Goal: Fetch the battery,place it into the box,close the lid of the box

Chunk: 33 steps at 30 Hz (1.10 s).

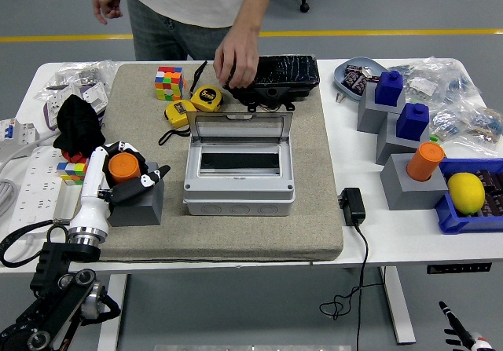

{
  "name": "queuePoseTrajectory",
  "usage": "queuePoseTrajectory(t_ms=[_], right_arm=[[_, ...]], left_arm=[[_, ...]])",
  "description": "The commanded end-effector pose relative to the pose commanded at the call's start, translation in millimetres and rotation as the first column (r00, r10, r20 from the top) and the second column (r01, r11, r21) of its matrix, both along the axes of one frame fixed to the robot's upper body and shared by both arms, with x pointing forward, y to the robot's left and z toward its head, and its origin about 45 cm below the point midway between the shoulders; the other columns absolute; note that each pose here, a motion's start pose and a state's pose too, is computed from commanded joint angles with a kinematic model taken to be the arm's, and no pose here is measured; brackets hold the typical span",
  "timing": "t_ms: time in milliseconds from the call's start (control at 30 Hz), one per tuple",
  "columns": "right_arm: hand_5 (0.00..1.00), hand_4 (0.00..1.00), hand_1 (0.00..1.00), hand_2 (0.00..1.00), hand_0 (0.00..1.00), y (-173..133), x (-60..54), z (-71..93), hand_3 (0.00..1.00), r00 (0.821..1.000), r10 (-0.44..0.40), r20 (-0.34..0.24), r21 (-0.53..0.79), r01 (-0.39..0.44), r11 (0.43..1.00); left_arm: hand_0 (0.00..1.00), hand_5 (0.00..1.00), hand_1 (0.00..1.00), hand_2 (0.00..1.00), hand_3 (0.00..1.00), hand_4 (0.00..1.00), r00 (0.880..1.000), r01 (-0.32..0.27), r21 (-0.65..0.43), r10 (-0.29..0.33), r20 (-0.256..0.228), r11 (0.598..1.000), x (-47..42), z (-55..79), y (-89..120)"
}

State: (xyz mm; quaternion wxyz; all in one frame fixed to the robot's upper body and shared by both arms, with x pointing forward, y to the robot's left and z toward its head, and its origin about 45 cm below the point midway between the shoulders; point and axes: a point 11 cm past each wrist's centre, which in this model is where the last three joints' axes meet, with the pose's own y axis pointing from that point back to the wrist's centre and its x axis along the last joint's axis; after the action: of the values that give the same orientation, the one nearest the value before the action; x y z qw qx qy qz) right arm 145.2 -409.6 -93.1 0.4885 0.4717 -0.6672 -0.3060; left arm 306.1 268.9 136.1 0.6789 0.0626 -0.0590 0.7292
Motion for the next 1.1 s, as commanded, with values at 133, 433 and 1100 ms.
queuePoseTrajectory(t_ms=[133,433,1100], right_arm=[[0.998,0.998,0.879,0.808,0.993,0.1,-1.0,-0.3,0.803,1.000,-0.002,-0.001,0.001,0.002,1.000],[0.998,0.998,0.879,0.808,0.994,1.1,-3.6,-1.4,0.802,1.000,-0.009,-0.003,0.004,0.009,1.000],[0.998,0.998,0.880,0.807,0.995,-2.1,-1.8,0.1,0.802,1.000,-0.008,-0.001,-0.003,0.008,1.000]], left_arm=[[0.110,0.002,0.064,0.095,0.058,0.998,1.000,0.000,-0.015,0.000,0.015,1.000,1.7,2.6,0.0],[0.062,0.002,0.015,0.036,0.002,0.998,0.998,-0.012,-0.013,0.013,0.067,1.000,8.5,17.6,0.7],[0.043,0.044,0.002,0.014,0.002,0.989,0.900,0.165,0.456,-0.323,0.293,0.875,13.7,90.3,-88.9]])
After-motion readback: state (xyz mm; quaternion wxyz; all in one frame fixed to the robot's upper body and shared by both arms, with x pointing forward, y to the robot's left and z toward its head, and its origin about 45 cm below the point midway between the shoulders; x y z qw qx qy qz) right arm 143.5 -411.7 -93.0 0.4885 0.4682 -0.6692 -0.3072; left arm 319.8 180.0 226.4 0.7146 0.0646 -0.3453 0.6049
